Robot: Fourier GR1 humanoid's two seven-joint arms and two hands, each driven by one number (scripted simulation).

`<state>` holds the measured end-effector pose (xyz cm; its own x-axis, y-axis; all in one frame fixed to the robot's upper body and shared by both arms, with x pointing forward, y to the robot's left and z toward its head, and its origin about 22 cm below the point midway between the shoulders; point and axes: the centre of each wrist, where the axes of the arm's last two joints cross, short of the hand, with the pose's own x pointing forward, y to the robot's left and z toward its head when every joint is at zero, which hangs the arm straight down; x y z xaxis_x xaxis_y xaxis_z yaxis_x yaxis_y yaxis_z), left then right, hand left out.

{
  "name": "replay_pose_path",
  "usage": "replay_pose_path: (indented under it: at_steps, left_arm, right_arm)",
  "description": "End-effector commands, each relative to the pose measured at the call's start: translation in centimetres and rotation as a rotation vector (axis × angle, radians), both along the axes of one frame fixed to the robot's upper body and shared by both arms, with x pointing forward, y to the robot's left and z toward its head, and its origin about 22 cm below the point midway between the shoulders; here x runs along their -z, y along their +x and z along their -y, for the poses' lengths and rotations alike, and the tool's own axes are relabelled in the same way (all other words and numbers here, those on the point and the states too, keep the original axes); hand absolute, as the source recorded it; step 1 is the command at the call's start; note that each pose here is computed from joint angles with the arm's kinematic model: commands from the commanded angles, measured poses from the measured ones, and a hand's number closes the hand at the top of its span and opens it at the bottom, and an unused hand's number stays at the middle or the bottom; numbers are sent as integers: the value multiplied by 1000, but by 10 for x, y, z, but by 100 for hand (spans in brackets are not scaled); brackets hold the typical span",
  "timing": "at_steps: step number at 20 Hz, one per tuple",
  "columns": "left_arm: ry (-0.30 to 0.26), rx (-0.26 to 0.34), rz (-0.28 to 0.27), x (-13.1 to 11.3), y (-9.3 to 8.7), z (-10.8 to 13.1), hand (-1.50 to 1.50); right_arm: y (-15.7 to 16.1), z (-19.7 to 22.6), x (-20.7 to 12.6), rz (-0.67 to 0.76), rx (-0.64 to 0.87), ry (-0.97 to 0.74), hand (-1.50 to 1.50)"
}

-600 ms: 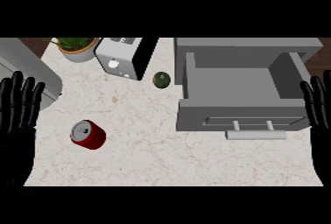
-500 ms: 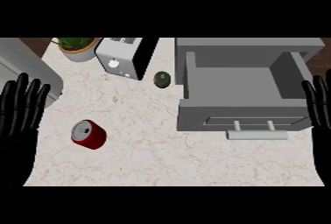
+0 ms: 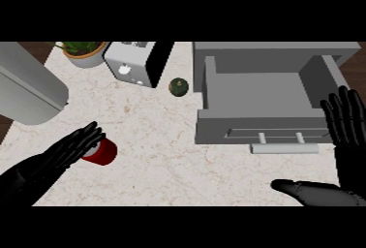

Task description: Pick up the can, place it into the drawer and close the drawer

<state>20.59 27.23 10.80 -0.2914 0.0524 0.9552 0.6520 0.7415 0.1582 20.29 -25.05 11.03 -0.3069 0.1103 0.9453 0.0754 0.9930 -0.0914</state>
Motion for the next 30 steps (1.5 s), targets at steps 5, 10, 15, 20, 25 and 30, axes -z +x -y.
replay_pose_path:
  at_steps: [5, 10, 15, 20, 25, 30]
  left_arm:
    - [59, 115, -72, -22, 0, -75, -150]
    - [31, 101, -133, -25, 15, -94, -150]
    - [40, 73, -171, -13, 2, -110, -150]
    - [52, 39, -156, -20, 46, -95, -150]
    - [50, 47, -185, 15, 44, -87, -150]
    - [66, 55, -183, 20, 44, -73, -150]
  right_arm:
    - [-25, -1, 10, -104, 34, 22, -150]
    - [-9, 2, 16, -106, 32, 6, -150]
    - [-19, 33, 12, -100, 38, 1, -150]
    - [-26, 38, 31, -104, 49, 1, -150]
    - [-32, 26, 44, -97, 42, -8, -150]
    - [-45, 45, 19, -93, 34, -17, -150]
